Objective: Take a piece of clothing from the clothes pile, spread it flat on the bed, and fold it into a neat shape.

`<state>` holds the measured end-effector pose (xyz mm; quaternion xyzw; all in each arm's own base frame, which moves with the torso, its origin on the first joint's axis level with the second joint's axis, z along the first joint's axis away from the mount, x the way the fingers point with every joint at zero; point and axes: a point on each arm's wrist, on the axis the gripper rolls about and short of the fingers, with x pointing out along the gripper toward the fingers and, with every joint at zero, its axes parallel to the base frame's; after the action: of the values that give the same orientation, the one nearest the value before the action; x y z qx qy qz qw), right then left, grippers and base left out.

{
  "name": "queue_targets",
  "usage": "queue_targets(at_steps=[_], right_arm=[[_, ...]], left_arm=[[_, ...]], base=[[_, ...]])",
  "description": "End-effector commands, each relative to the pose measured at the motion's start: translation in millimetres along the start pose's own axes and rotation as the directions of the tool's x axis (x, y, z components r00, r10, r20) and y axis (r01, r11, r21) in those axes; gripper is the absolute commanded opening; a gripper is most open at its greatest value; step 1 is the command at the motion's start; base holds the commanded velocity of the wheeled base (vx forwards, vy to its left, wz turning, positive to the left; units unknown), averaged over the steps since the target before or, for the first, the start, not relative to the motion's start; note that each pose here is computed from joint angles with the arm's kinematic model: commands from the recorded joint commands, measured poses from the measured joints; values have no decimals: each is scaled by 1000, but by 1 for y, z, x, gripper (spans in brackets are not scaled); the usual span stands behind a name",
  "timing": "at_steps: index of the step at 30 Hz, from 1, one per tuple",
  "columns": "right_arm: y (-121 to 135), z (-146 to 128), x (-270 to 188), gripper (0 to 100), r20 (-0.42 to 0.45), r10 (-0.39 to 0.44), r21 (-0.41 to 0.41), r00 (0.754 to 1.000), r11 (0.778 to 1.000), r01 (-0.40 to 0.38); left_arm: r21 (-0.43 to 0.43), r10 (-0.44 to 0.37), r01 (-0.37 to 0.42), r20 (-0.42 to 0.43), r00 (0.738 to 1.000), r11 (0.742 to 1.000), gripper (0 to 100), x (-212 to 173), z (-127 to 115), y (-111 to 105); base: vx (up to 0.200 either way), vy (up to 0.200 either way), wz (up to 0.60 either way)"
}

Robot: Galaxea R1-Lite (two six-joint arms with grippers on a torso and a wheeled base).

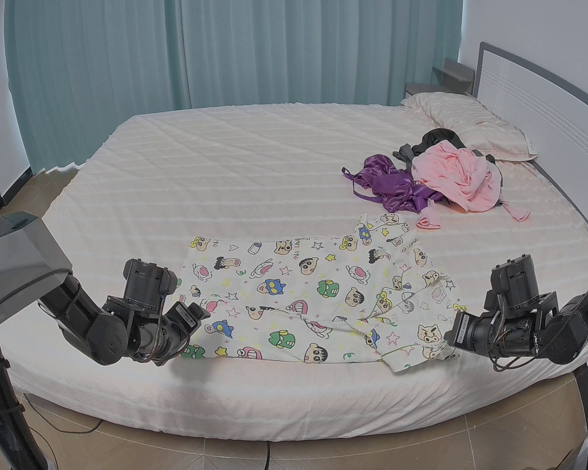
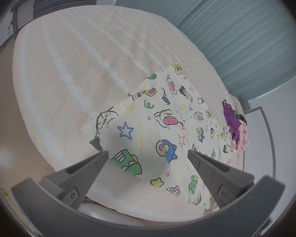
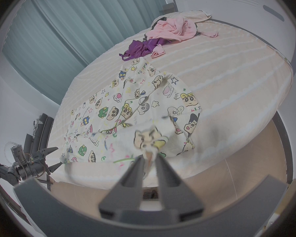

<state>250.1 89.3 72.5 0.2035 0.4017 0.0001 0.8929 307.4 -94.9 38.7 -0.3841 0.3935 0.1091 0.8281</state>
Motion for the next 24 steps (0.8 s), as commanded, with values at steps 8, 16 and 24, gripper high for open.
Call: queue_targets(at_steps=[8,16,24], right_arm=[[2,1,2,100,4,20,5,1000,1000,-20],[56,-21,33,100,-84,176,-2,981,984,-177],[106,-26,69,100,-95,255,-11,962,966,-257]], left_arm=[[0,6,-6,-2,1000,1000,100,2,-1,1],[-2,7,-7,1,1000,1000,100,1,0,1],[-4,9,-9,6,1000,1000,100,-4,1,4]], base=[[0,0,0],[0,0,0],[0,0,0]])
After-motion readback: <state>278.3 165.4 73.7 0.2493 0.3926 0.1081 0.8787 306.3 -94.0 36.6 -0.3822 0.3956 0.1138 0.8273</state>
